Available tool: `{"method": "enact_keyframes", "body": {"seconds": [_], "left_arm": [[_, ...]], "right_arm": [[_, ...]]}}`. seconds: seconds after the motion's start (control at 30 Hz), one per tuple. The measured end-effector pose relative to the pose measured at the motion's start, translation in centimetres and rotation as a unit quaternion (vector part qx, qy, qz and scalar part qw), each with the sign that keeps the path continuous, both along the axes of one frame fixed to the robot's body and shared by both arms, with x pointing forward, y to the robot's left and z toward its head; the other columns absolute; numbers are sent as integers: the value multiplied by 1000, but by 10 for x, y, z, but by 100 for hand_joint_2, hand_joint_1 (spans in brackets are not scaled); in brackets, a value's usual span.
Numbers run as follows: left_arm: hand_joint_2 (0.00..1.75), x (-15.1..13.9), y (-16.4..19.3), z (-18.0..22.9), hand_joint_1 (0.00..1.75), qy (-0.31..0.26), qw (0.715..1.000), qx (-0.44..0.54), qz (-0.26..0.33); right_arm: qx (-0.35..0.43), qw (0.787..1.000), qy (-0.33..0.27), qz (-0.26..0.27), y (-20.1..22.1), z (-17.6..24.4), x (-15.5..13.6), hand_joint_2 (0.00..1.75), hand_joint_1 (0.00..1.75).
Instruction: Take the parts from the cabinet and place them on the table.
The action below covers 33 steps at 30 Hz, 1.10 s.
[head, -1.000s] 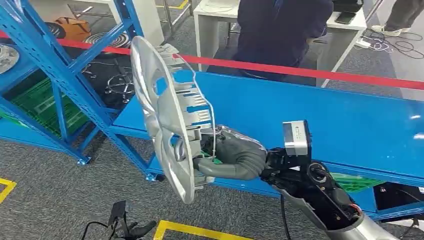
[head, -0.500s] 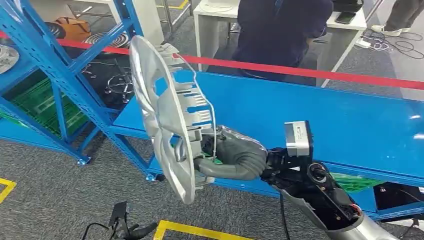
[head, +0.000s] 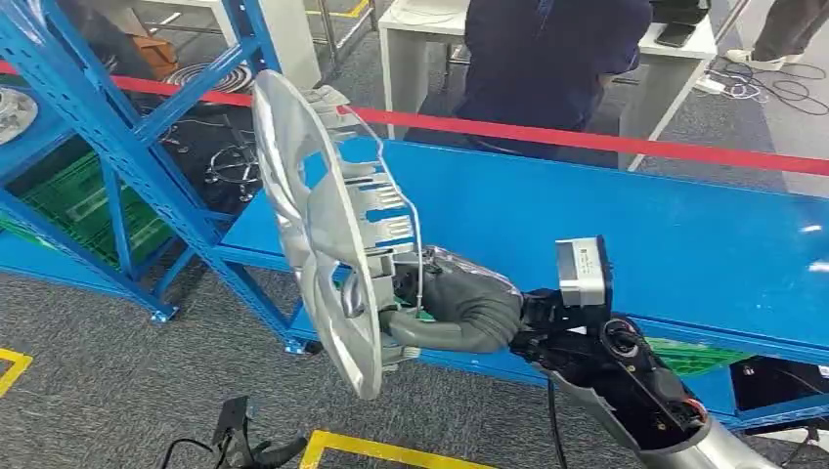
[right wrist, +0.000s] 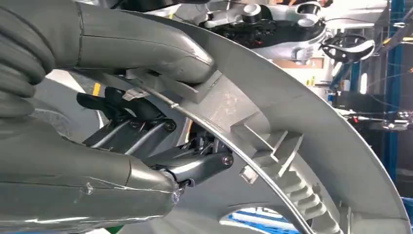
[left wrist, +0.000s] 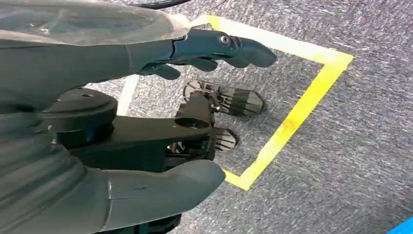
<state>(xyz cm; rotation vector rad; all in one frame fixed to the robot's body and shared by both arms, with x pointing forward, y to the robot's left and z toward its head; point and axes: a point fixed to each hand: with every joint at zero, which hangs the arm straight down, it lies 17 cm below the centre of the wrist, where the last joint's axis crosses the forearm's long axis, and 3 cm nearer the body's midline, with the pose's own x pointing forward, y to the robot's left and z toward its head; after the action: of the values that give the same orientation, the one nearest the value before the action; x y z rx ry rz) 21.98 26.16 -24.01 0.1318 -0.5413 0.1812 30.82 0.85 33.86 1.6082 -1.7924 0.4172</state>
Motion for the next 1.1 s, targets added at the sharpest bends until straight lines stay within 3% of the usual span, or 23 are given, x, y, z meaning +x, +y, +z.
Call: {"method": "enact_keyframes", "body": {"seconds": [1.1], "left_arm": [[175,-5,-13,-2,0,6,999,-29,-15]], "right_arm": [[-9,998,-48,49,8,1,-32,175,175]]}}
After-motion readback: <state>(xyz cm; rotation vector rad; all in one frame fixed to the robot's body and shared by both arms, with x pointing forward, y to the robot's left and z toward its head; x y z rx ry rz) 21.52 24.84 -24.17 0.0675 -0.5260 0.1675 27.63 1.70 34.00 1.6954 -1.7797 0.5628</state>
